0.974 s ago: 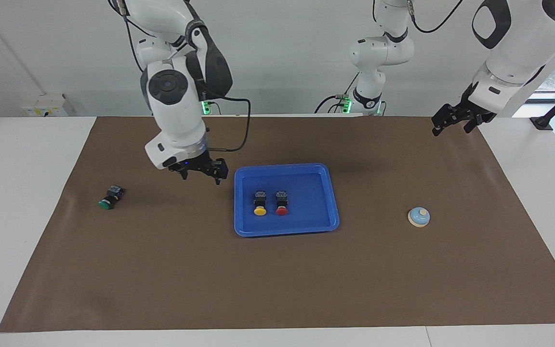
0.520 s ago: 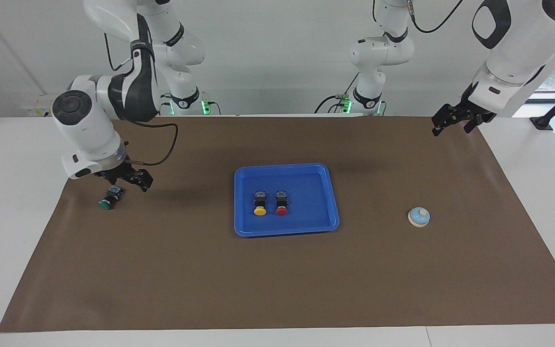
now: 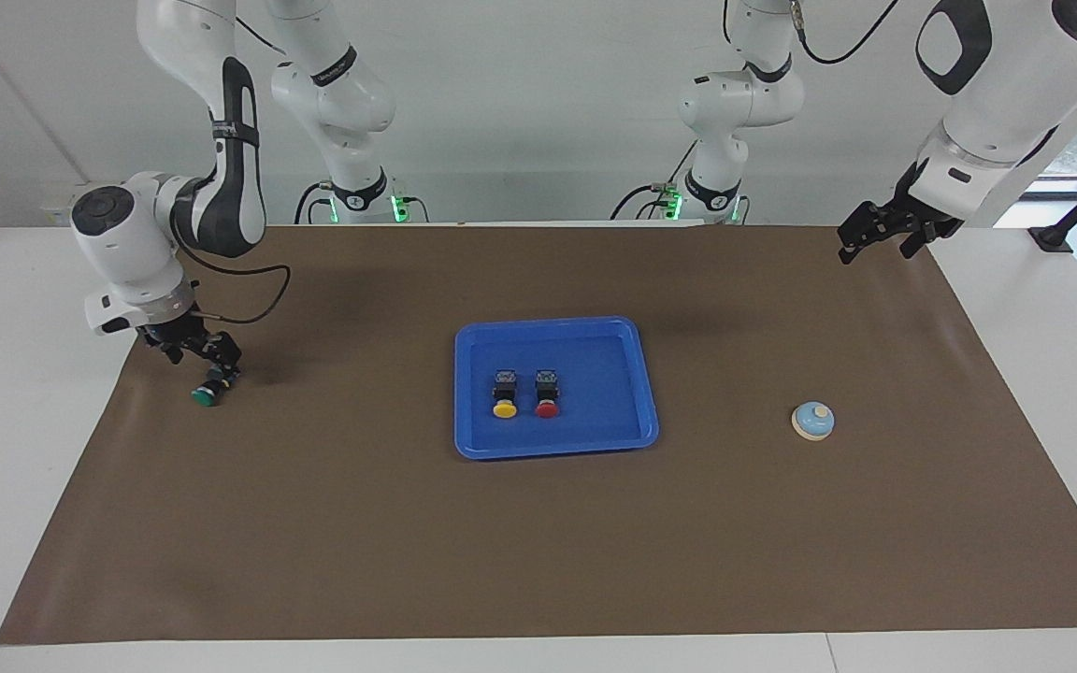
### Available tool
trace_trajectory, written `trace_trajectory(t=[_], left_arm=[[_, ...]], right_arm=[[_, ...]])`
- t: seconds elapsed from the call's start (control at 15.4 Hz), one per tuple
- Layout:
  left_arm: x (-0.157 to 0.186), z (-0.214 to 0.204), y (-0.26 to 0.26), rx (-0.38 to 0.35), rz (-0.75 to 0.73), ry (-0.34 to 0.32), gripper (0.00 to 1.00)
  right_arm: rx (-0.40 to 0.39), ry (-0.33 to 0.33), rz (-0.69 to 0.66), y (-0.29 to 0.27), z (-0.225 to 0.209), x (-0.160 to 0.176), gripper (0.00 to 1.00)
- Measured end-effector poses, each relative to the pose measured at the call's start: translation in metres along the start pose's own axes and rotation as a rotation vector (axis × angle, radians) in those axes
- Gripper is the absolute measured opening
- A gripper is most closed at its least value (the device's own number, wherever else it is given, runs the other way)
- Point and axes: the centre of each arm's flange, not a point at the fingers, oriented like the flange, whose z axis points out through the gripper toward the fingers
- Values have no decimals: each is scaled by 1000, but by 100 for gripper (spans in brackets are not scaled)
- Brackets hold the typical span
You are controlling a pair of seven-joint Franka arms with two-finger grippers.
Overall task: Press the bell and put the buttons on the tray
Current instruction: 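Release the red button and move the right gripper to the green button, then grasp the green-capped button with the right gripper and lift it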
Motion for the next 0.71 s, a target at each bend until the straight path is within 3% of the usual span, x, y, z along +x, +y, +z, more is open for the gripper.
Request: trace_trajectory(t=[0.58,0.71], left_arm=[[0,0,0,0,0,0,100],[0,0,0,0,0,0,100]], right_arm=[[10,-9,12,6,36,-11,97],[11,-11,11,6,37,-11,81]])
